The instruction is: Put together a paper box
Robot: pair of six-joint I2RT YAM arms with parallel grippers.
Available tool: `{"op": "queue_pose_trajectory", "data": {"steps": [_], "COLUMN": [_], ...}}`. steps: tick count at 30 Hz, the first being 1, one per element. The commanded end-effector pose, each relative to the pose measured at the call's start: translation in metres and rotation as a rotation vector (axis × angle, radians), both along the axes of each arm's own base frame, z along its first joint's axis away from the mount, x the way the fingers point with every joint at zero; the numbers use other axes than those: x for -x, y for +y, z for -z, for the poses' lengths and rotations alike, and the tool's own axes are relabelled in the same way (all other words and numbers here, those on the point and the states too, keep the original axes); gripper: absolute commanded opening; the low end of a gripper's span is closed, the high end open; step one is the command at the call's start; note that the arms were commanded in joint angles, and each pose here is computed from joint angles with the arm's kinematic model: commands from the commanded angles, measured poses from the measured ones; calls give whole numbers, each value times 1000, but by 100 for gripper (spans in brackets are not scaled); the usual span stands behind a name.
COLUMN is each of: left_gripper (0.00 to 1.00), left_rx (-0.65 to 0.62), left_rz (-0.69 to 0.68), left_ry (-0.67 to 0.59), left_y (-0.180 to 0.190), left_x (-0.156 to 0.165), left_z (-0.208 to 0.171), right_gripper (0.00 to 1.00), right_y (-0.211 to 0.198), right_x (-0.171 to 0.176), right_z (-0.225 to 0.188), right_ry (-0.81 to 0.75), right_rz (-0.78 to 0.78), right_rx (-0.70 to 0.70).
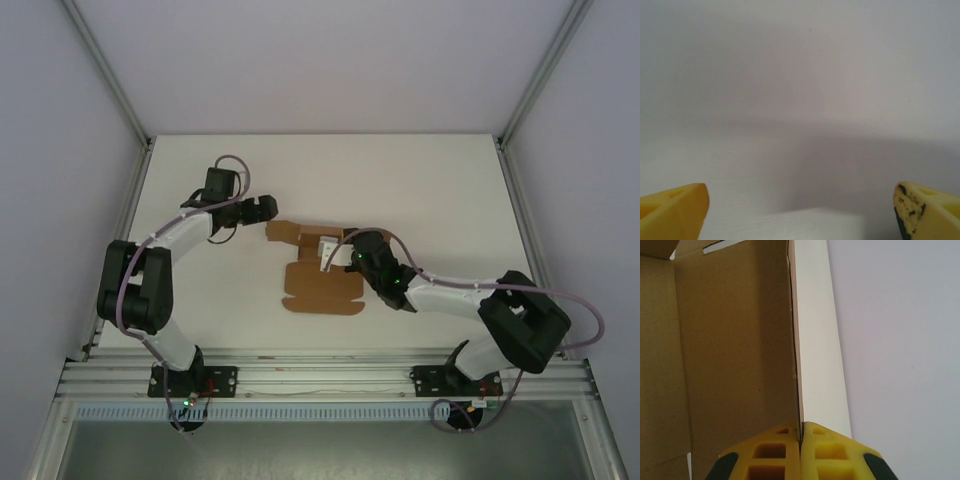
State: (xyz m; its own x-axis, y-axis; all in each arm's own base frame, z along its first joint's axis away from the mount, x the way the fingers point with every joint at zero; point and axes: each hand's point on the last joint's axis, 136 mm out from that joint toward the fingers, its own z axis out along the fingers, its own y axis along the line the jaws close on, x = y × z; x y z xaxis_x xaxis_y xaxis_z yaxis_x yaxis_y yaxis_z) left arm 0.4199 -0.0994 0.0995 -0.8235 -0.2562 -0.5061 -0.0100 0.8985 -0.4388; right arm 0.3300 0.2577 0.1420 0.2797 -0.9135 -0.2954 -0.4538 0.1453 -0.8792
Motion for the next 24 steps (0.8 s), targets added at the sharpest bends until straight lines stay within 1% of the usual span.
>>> {"op": "queue_pose_trajectory", "data": {"steps": [1,3,5,7,9,13,18,23,24], "left_gripper": [89,82,72,67,59,59,59,60,62], "left_rx": [101,123,149,170,189,210,141,104,103], "left_rz": [122,153,179,205,226,261,243,257,267], "left_ry": [-29,-36,-36,-23,-31,-98,-153,-245,-273], "left_y": [-28,-38,-48,-58,-70,-88,-84,-79,-80], "left_x": [16,25,33,43,51,56,53,61,63], "left_z": [-7,-7,-4,1,5,6,12,13,10], "right_gripper": [0,0,0,0,0,0,0,0,0], "right_y": [3,3,3,2,2,2,-2,-8,-8], "right_x": [-12,-15,-17,-20,-21,-21,-20,-18,-17], "right_z": [-19,-20,-20,-21,-21,-16,-9,-3,-3], "right_ry": [-37,-36,-37,-45,-47,-34,-27,-52,-55], "right_rz": [46,58,65,74,81,76,86,78,68], "right_rx": [-62,-69,-63,-56,-51,-32,7,91,109]}}
